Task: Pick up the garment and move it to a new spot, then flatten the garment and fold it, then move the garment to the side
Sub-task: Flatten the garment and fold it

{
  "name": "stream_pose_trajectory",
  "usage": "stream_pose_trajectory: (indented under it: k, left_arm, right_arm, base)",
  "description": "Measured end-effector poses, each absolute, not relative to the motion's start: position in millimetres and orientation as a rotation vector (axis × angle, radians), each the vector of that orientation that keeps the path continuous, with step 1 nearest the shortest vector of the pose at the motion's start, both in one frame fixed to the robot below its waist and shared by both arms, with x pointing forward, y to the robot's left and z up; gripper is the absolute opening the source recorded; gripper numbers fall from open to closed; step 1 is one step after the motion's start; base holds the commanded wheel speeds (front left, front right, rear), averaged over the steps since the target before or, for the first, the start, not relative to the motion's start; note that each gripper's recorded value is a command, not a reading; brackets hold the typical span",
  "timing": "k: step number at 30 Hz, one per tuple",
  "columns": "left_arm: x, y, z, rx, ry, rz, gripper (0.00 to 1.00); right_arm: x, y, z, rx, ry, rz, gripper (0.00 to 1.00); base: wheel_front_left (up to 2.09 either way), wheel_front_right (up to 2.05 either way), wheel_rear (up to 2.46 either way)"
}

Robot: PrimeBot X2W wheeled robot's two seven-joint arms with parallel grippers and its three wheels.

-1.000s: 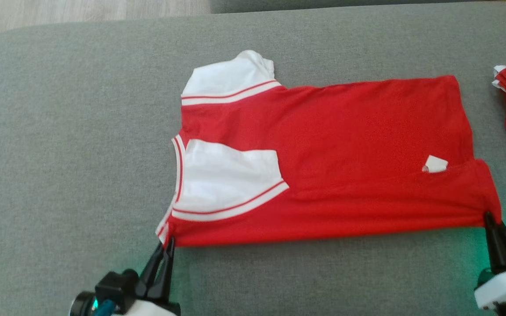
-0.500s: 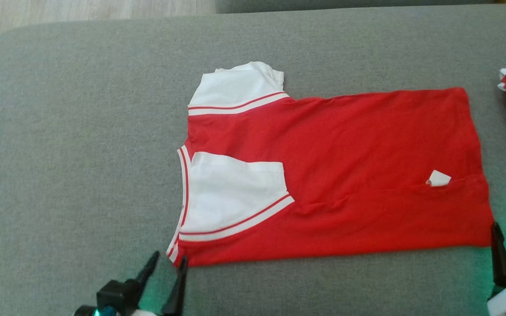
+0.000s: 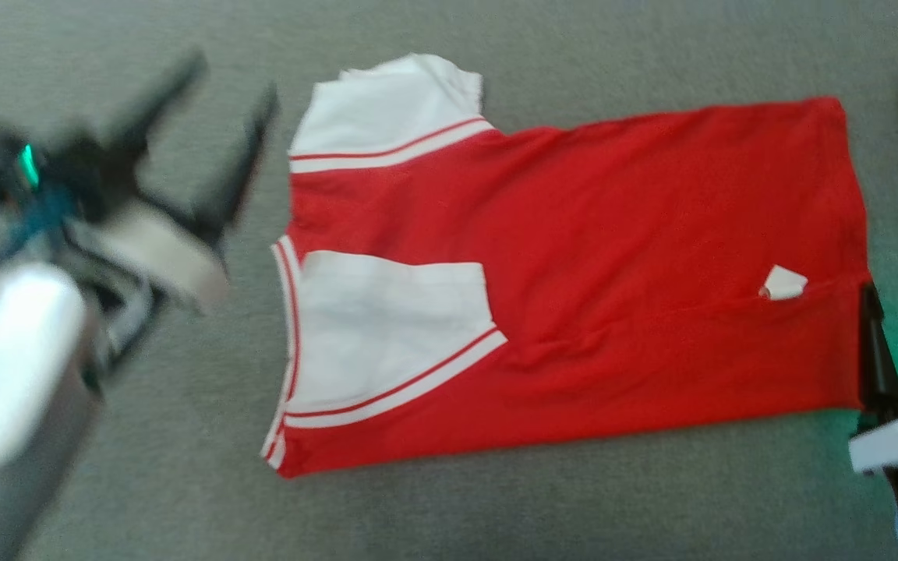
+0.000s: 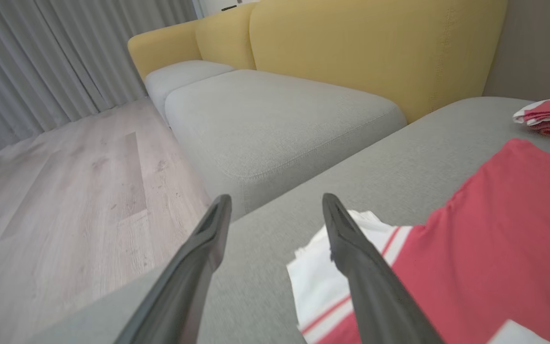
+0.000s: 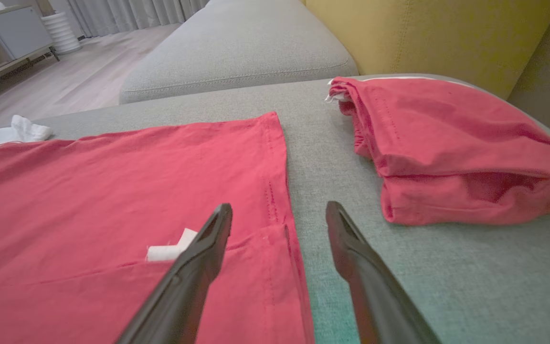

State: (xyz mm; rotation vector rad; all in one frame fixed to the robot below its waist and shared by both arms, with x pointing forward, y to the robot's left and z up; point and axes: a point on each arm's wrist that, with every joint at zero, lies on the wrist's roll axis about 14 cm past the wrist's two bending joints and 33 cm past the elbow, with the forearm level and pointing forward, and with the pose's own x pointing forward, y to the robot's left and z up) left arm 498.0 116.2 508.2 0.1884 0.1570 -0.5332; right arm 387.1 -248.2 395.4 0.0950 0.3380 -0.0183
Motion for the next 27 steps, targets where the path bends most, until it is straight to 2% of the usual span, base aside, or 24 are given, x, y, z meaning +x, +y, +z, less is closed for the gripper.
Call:
stream_pose_trajectory:
  k: [5, 9, 13, 21, 27]
  left_arm:
    - [549.9, 90.7, 500.8, 0.311, 0.225, -0.625, 1.0]
    - [561.0, 64.1, 468.5, 0.375, 0.319, -0.744, 1.0]
    - [578.4, 69.3, 436.2, 0.482, 0.401, -0.774, 1.0]
    - [577.4, 82.6, 376.7, 0.588, 0.572, -0.821, 1.0]
    - [577.7, 94.0, 369.8, 0.601, 0.624, -0.821, 1.0]
  right_arm:
    - [389.5, -254.5, 391.8, 0.084, 0.34, -0.039, 1.0]
    - [384.9, -264.3, 386.9, 0.08, 0.35, -0.078, 1.0]
    - [379.0, -274.1, 380.9, 0.077, 0.362, -0.12, 1.0]
    - [367.8, -283.4, 369.3, 0.071, 0.395, -0.161, 1.0]
    - [367.7, -284.4, 366.7, 0.069, 0.393, -0.167, 1.0]
  base:
    - [0.0, 0.0, 0.0]
    - [0.0, 0.0, 0.0]
    - [0.0, 0.0, 0.0]
    - [0.0, 0.0, 0.0]
    - [0.0, 0.0, 0.0]
